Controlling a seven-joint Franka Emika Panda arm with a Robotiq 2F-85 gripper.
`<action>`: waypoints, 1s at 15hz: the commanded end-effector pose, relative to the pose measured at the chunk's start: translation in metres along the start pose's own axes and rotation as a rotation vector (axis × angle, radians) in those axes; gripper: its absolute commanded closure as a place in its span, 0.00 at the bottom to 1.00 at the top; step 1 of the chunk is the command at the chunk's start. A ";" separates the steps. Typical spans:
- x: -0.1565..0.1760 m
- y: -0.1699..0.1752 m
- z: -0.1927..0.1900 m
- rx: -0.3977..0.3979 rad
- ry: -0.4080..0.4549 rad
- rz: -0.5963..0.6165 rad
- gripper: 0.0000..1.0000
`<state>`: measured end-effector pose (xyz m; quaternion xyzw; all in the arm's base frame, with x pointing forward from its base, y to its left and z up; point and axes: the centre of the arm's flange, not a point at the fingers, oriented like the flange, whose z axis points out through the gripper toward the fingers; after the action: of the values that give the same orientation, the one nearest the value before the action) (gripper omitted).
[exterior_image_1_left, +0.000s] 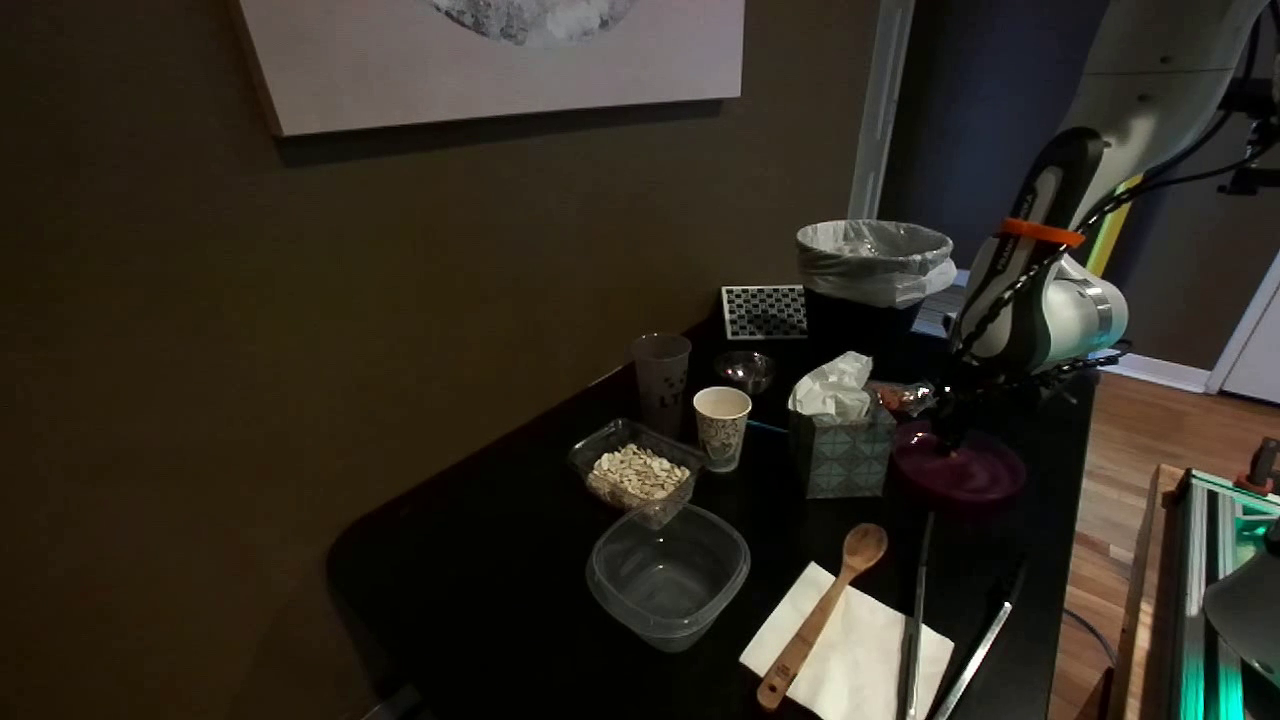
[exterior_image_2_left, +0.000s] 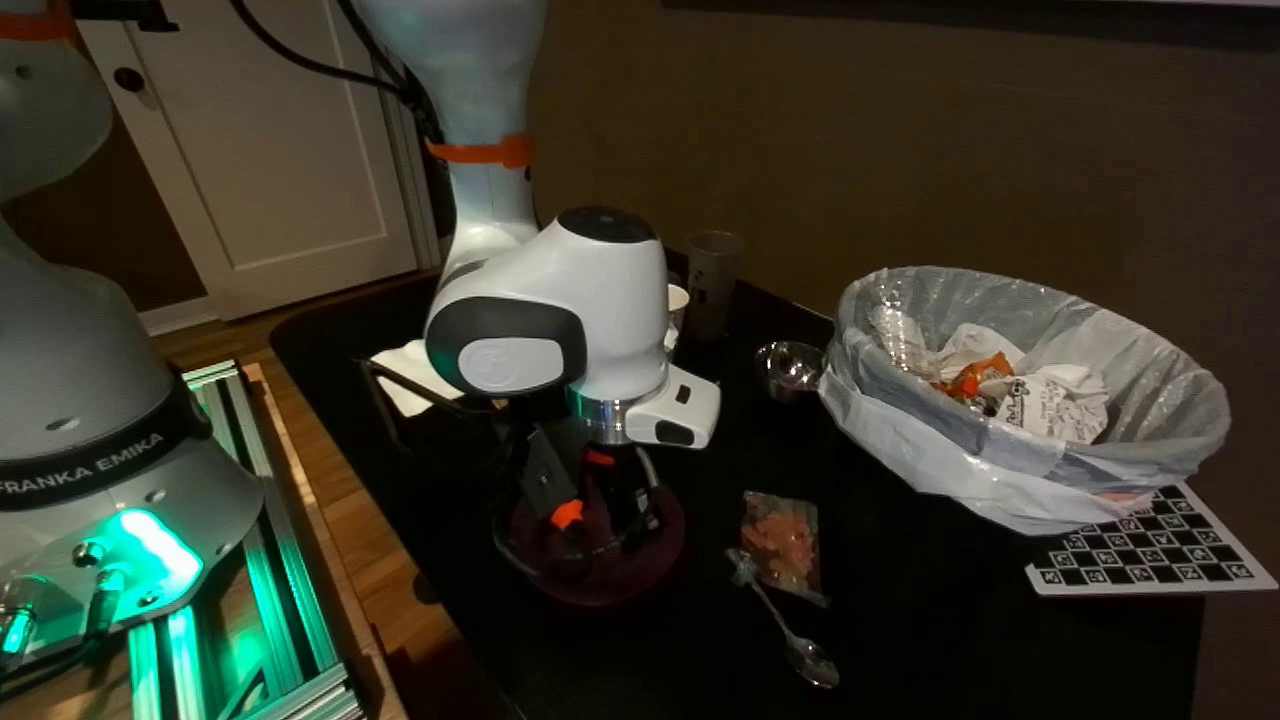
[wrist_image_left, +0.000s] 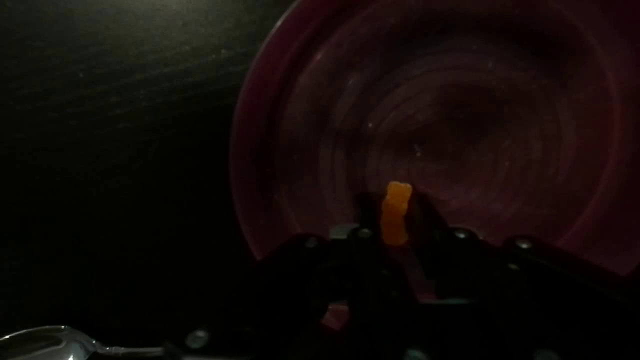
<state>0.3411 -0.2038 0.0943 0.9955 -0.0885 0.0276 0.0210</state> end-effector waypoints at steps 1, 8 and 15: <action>0.000 0.001 0.008 0.002 0.020 0.010 0.81; 0.000 0.002 0.006 0.005 0.023 0.013 0.81; -0.001 0.004 0.005 0.011 0.024 0.016 0.85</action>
<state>0.3403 -0.2055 0.0943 0.9952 -0.0916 0.0291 0.0183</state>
